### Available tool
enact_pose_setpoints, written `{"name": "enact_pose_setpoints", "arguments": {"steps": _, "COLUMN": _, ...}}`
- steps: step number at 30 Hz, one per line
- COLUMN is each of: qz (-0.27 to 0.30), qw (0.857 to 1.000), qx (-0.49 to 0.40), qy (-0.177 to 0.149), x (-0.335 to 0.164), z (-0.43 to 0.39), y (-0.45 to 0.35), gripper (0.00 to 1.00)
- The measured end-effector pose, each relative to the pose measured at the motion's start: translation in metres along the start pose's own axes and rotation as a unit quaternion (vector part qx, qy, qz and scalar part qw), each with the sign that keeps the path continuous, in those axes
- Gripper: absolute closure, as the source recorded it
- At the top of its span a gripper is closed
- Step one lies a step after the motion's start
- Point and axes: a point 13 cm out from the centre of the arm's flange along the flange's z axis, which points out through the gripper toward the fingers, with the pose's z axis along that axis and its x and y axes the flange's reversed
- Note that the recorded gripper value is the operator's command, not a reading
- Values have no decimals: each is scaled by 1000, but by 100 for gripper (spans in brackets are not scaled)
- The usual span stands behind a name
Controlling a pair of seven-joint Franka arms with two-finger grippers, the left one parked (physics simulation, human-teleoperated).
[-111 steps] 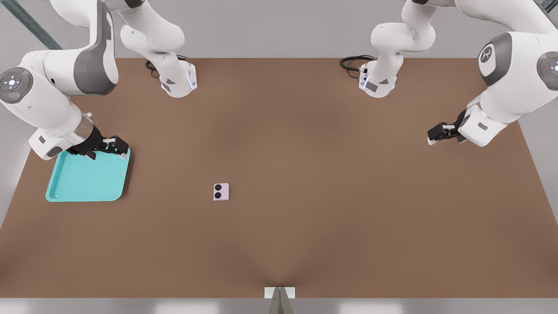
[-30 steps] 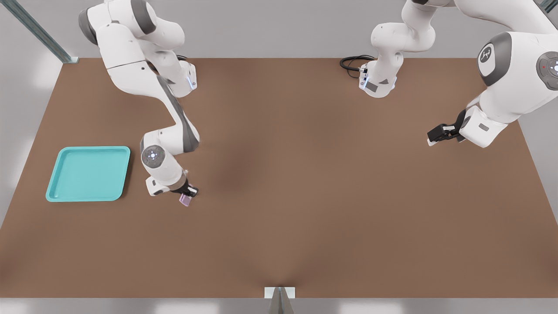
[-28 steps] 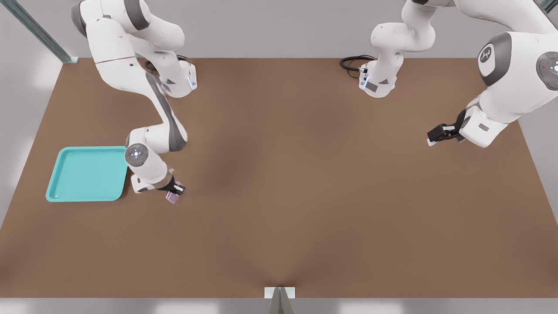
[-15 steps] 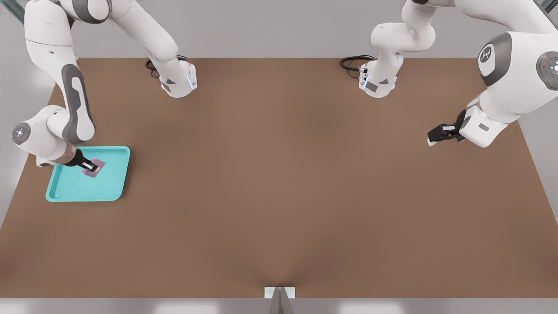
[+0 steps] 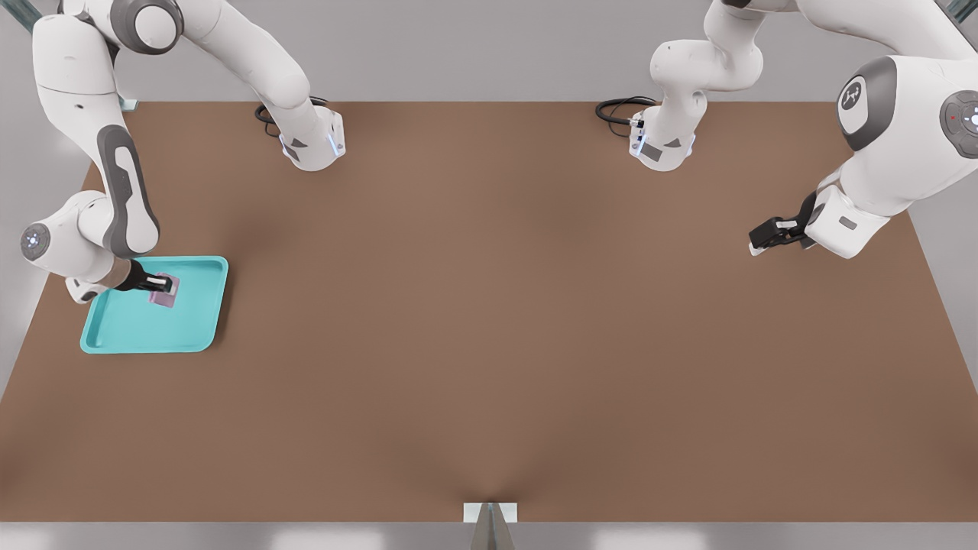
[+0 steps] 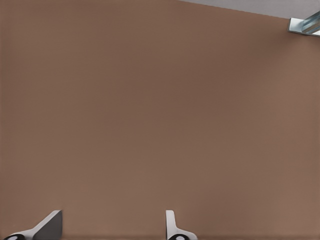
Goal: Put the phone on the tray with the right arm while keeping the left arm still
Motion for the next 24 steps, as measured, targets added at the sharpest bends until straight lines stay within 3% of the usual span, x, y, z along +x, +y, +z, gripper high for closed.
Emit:
{"name": "enact_pose_setpoints", "arguments": {"steps": 1, "qz": -9, "qw": 1000, "qx": 2, "qy": 1, "x": 0, "z": 0, "y": 0, "gripper": 0}}
{"name": "enact_pose_setpoints", "arguments": {"steps": 7, "qz": -41, "qw": 999, "qx": 14, "qy": 4, "x": 0, "z": 0, "y": -4, "gripper": 0}}
{"name": "enact_pose_setpoints", "arguments": {"steps": 13, "qz": -83, "qw": 996, "qx": 35, "qy": -28, "x": -24, "z": -66, "y": 11, "gripper": 0}}
{"name": "enact_pose_setpoints", "arguments": {"steps": 16, "qz": -128, "qw": 987, "qx": 66, "qy": -70, "x": -63, "z": -153, "y": 60, "gripper": 0}}
{"name": "enact_pose_setpoints", "arguments": {"steps": 19, "qz": -185, "qw": 973, "qx": 74, "qy": -117, "x": -110, "z": -247, "y": 158, "gripper": 0}}
{"name": "enact_pose_setpoints", "arguments": {"steps": 22, "qz": -228, "qw": 963, "qx": 76, "qy": -122, "x": -114, "z": -292, "y": 250, "gripper": 0}}
{"name": "enact_pose_setpoints", "arguments": {"steps": 24, "qz": -218, "qw": 967, "qx": 77, "qy": -112, "x": -108, "z": -300, "y": 258, "gripper": 0}}
